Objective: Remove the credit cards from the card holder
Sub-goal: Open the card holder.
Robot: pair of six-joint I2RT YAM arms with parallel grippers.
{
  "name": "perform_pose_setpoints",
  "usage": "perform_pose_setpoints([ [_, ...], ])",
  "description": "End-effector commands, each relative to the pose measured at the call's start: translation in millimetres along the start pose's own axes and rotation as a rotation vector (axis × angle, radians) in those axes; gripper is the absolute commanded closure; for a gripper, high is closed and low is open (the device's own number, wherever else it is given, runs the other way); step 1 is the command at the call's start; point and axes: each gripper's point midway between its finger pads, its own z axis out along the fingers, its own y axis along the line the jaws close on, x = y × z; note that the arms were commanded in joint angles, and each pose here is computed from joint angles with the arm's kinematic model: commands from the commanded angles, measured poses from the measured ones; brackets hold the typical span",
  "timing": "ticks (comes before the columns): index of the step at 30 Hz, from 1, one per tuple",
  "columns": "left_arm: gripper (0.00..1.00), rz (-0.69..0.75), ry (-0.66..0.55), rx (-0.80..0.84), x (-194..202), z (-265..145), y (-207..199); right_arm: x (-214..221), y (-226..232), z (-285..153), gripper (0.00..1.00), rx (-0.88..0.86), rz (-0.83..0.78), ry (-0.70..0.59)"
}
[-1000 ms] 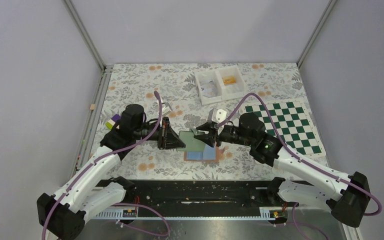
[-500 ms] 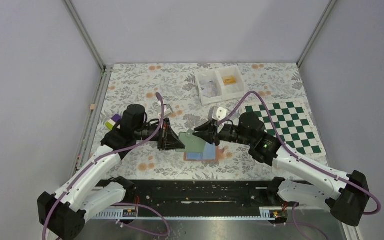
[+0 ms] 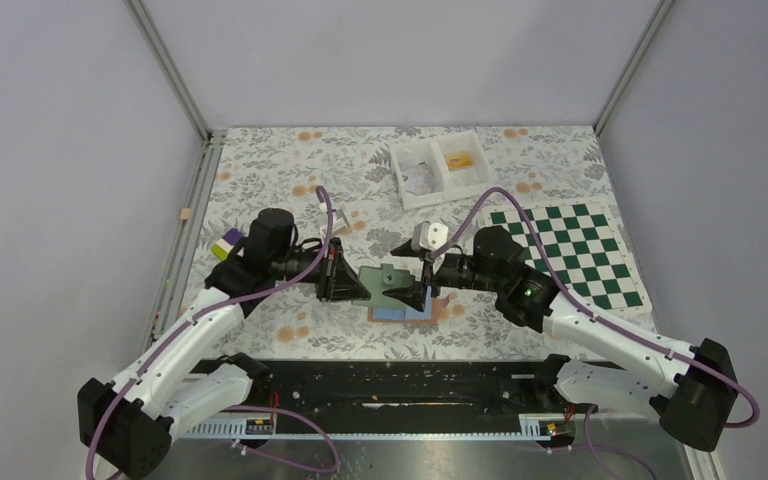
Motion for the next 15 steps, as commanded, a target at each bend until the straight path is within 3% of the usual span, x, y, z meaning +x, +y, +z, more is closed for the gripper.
perform_pose_setpoints([
  [1,1.00,0.080,-0.032,0.045,-16.3,-2.2,-13.1,-6.6,-2.0,2.5,0.19,-0.016,-0.044,-0.005],
  [7,1.00,0.070,-0.024,0.051,-13.4,-0.8,-11.7,-15.0,-11.5,7.3,0.49,0.021,-0.045,-0.031],
  [12,1.00,0.064,-0.020,0.050,-12.3,-0.2,-10.6,-21.9,-24.1,8.6,0.62,0.089,-0.048,-0.068],
  [15,1.00,0.066,-0.020,0.046,-11.3,-0.2,-9.7,-26.6,-26.5,8.2,0.61,0.105,-0.047,-0.090],
])
